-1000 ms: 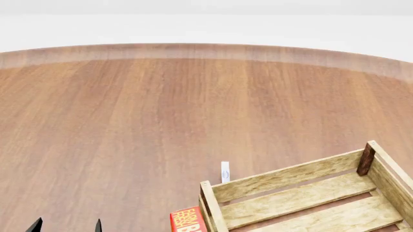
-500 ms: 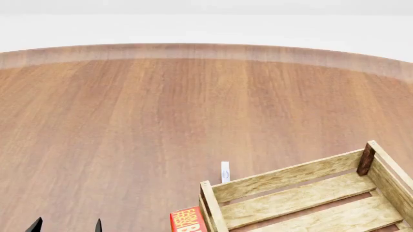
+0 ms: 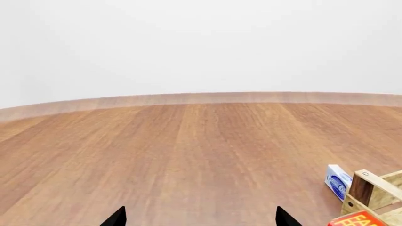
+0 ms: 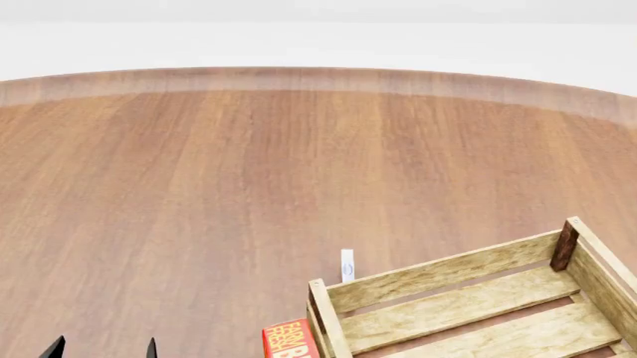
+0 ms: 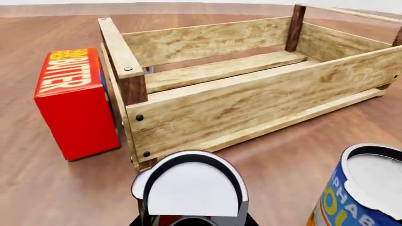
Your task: Pick up the tomato sauce, and put it in the wooden tray.
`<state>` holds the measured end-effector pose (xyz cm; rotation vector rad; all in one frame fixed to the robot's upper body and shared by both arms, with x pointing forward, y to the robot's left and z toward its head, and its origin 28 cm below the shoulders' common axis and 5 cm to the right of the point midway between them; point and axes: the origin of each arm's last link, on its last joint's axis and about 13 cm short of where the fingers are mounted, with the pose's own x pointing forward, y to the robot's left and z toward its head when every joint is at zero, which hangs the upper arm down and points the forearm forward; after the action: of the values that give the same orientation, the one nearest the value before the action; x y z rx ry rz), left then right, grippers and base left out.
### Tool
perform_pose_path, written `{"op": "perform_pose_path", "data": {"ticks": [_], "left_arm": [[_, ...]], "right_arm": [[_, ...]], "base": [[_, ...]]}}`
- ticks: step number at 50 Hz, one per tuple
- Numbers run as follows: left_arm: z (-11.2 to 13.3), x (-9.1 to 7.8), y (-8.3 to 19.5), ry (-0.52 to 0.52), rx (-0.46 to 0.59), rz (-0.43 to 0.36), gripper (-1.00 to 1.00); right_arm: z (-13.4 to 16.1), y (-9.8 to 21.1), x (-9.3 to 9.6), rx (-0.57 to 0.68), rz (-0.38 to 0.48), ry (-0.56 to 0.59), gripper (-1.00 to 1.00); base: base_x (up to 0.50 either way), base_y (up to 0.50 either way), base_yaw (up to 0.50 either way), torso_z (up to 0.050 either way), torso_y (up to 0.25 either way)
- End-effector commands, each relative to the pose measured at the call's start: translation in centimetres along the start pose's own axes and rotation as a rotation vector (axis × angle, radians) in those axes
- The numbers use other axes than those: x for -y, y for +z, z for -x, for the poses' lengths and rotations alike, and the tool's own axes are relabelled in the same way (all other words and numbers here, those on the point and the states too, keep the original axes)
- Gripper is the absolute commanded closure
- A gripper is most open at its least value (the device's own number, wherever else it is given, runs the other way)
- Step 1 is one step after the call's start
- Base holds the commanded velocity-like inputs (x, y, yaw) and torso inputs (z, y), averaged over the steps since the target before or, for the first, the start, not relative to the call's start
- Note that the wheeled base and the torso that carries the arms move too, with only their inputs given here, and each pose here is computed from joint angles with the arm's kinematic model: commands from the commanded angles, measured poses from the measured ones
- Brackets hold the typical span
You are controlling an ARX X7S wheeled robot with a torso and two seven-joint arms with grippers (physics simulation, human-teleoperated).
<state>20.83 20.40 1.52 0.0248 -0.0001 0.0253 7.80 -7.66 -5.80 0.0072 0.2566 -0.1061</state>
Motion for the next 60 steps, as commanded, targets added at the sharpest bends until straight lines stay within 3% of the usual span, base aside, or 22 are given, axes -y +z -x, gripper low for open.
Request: {"op": "perform_pose_path", "data": {"ticks": [1,10,12,13,15,24,31,43,51,54,60], "left_arm": [[0.0,0.0,0.1,-0.006,0.007,0.012,-1.00],[0.0,0.0,0.0,-0.007,0.006,0.012,-1.00],[0.0,0.0,0.0,-0.008,0.006,0.011,-1.00],[0.0,0.0,0.0,-0.009,0.006,0.011,-1.00],[0.0,0.0,0.0,-0.008,0.007,0.012,-1.00],[0.0,0.0,0.1,-0.010,0.004,0.012,-1.00],[0.0,0.0,0.0,-0.012,0.002,0.013,-1.00],[-0.1,0.0,0.0,-0.013,-0.001,0.015,-1.00],[-0.1,0.0,0.0,-0.012,0.000,0.014,-1.00],[0.0,0.0,0.1,-0.011,0.001,0.015,-1.00],[-0.1,0.0,0.1,-0.012,0.000,0.015,-1.00]], "right_arm": [[1.8,2.1,-0.1,0.110,0.027,0.014,1.00],[3.7,3.9,-0.1,0.213,0.027,0.019,1.00],[3.0,3.9,-0.2,0.236,0.069,-0.020,1.00],[2.8,4.0,-0.2,0.205,0.046,0.014,1.00],[3.6,4.7,-0.3,0.277,0.045,-0.011,1.00],[4.9,7.1,-0.2,0.385,0.040,0.001,1.00],[4.2,9.6,-0.3,0.452,0.093,-0.007,1.00],[1.2,13.9,-0.4,0.474,0.086,-0.022,1.00],[-2.8,17.0,-0.2,0.427,0.063,-0.050,1.00],[-6.0,18.8,0.1,0.391,0.047,-0.119,1.00],[-7.7,19.3,0.2,0.369,0.052,-0.142,1.00]], "base": [[0.00,0.00,0.00,0.000,0.000],[0.00,0.00,0.00,0.000,0.000],[0.00,0.00,0.00,0.000,0.000],[0.00,0.00,0.00,0.000,0.000],[0.00,0.00,0.00,0.000,0.000],[0.00,0.00,0.00,0.000,0.000],[0.00,0.00,0.00,0.000,0.000],[0.00,0.00,0.00,0.000,0.000],[0.00,0.00,0.00,0.000,0.000],[0.00,0.00,0.00,0.000,0.000],[0.00,0.00,0.00,0.000,0.000]]}}
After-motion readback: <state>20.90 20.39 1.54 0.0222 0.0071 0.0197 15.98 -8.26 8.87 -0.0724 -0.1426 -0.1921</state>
